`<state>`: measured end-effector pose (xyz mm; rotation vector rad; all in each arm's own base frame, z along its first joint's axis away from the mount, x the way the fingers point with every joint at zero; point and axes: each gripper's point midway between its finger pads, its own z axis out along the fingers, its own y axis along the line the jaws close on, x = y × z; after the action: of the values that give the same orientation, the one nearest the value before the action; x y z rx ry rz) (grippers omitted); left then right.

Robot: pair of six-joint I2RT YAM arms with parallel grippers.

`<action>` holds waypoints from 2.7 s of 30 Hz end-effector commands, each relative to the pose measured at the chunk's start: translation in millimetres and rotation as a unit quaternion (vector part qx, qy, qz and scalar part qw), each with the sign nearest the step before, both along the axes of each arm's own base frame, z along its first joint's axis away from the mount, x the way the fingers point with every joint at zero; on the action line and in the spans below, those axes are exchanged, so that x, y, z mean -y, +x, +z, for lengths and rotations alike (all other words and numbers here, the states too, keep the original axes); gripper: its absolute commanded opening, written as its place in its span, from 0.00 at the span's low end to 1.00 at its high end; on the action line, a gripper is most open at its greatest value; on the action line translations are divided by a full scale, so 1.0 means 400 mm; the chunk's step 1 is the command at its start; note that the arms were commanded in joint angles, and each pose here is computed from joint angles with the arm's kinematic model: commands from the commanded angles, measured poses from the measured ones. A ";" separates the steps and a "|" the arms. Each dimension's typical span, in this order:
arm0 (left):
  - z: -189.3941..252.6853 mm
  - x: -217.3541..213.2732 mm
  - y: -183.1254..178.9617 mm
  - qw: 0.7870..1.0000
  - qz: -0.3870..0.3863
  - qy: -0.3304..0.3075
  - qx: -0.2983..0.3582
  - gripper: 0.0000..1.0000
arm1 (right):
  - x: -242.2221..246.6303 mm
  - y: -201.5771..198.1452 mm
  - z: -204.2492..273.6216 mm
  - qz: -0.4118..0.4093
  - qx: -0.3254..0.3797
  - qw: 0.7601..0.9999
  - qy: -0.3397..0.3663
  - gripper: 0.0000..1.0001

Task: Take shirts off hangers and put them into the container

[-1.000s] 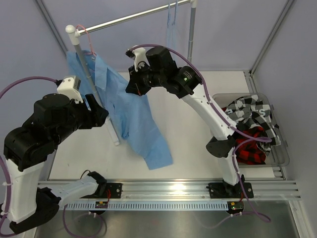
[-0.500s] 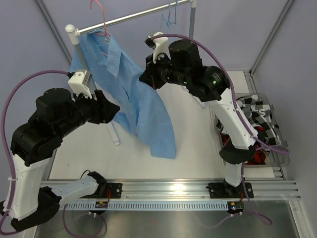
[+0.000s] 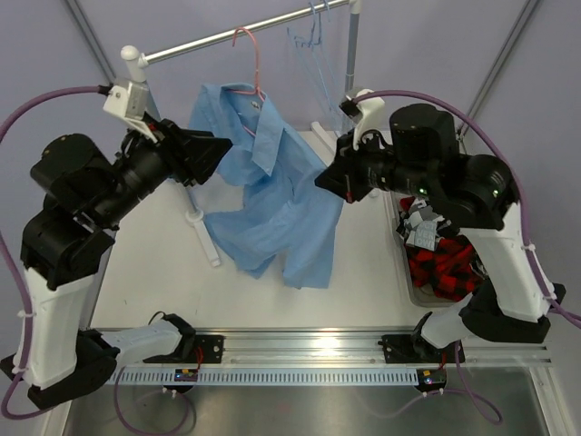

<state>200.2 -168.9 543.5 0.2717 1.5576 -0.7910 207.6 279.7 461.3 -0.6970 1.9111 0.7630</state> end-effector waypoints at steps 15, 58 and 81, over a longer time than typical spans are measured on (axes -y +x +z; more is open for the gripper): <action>0.029 0.145 0.054 0.994 -0.107 -0.007 0.035 0.49 | 0.037 -0.216 0.001 0.106 -0.108 0.986 0.067 0.00; 0.021 0.159 0.120 0.997 -0.074 -0.003 0.005 0.00 | 0.144 -0.285 -0.069 0.069 -0.140 0.987 0.049 0.45; -0.031 0.128 0.159 0.999 -0.022 0.020 -0.012 0.00 | 0.397 -0.218 0.113 -0.154 0.003 0.977 0.145 0.00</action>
<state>261.2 -230.5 508.2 0.3761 1.6838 -0.8270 112.5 175.3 466.9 -0.4468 1.9661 0.9166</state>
